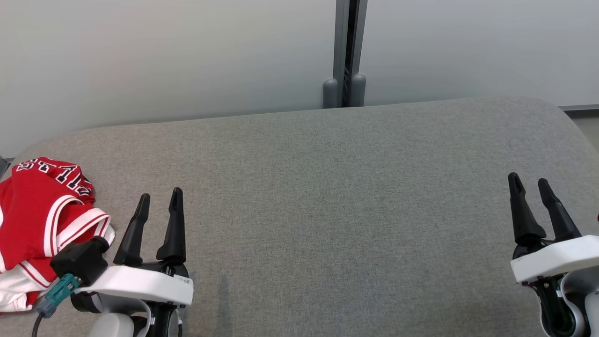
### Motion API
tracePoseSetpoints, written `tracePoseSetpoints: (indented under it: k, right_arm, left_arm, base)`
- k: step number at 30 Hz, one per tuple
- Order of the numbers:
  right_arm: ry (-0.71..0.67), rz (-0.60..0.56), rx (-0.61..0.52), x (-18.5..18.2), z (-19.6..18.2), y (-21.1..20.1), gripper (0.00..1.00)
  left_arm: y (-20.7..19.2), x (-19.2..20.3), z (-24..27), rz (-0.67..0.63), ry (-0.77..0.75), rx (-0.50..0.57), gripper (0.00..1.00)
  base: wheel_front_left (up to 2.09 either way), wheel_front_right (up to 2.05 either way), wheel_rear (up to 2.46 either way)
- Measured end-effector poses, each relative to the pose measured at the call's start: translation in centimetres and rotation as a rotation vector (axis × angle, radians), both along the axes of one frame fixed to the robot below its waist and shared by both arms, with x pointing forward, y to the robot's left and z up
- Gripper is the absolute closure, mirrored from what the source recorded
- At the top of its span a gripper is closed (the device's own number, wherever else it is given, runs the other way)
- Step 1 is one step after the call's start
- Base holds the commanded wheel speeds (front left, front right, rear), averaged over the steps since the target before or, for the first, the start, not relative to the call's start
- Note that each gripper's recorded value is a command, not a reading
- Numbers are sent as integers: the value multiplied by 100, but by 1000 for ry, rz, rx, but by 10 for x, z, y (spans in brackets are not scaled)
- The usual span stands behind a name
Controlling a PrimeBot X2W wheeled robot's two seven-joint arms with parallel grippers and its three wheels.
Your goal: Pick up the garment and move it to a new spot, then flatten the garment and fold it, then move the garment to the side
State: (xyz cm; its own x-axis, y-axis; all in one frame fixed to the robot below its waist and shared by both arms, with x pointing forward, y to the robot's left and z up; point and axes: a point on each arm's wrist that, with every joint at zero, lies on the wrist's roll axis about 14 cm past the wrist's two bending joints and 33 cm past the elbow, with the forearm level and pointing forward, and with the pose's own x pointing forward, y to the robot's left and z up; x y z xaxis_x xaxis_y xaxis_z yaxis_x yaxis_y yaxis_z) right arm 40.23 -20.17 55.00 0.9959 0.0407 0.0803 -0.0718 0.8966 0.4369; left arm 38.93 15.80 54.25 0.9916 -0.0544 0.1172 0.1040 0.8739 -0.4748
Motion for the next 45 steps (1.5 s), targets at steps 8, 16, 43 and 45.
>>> tracePoseSetpoints:
  k: [8,16,43,45]
  right_arm:
    - [-23,2,-94,-1,1,5,0]
    - [-33,7,-179,-3,-1,9,0]
    - [-35,20,-367,-13,-9,21,0]
    - [-39,20,-368,-13,-9,22,0]
  left_arm:
    - [2,0,-3,7,11,99,0]
    - [5,0,-6,17,24,192,0]
    - [16,-2,-15,55,55,396,0]
    - [16,-2,-15,54,55,406,0]
  base:
    - [0,0,0]
    - [0,0,0]
    - [0,0,0]
    - [0,0,0]
